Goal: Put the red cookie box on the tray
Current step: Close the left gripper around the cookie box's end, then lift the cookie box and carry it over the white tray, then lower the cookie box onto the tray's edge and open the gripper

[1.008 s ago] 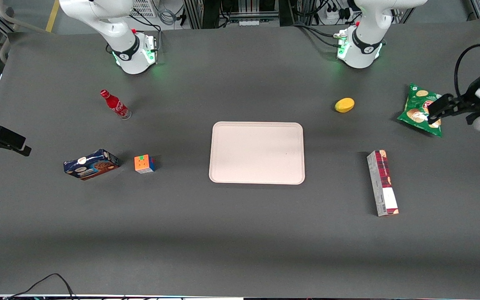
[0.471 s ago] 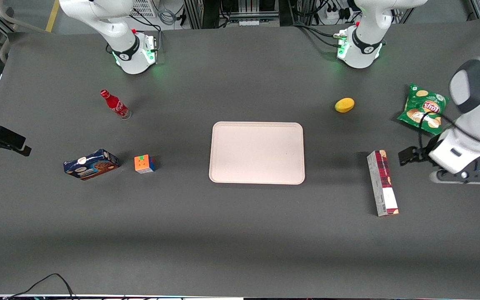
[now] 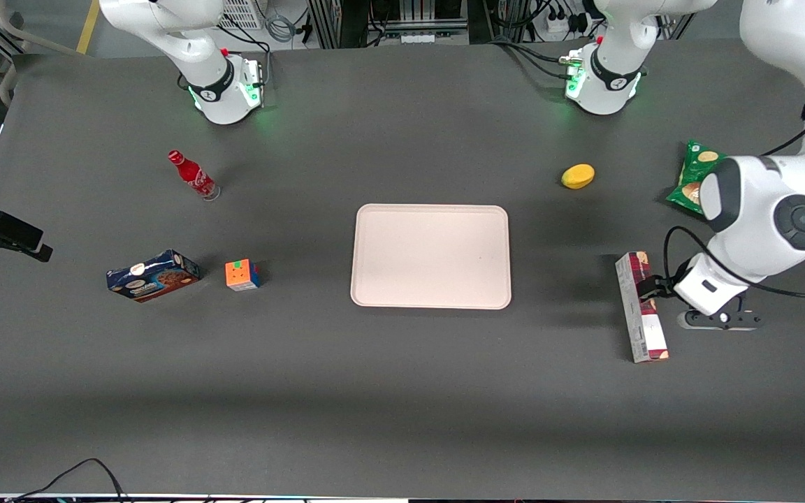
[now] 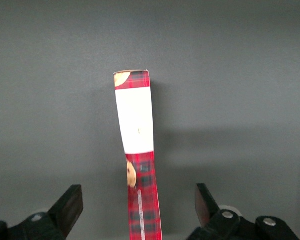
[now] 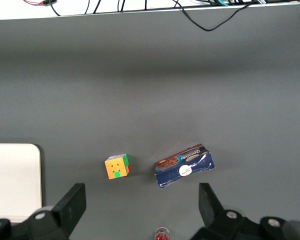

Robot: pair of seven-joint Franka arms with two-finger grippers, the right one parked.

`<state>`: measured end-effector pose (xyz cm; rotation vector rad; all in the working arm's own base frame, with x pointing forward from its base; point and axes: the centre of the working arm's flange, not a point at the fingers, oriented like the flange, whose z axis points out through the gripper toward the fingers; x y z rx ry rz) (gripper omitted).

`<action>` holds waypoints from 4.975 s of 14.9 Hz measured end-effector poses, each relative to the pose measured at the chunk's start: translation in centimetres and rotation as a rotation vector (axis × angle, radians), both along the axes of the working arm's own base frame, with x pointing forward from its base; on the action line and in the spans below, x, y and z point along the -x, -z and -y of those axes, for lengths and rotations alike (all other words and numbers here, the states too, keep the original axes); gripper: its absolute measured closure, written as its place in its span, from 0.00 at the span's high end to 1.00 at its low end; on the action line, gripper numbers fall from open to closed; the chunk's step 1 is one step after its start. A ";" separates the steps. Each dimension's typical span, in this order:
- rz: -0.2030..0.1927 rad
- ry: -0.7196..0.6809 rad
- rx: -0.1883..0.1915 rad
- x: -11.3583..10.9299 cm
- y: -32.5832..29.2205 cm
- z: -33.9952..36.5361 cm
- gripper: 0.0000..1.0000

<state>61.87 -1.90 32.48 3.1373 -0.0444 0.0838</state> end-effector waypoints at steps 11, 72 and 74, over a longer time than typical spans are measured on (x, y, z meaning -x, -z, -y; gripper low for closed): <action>-0.007 -0.006 0.002 0.4 10.6 -0.3 0.93; -0.037 0.033 0.043 12.2 9.1 31.7 0.51; -0.026 0.030 0.049 11.9 8.6 31.7 0.70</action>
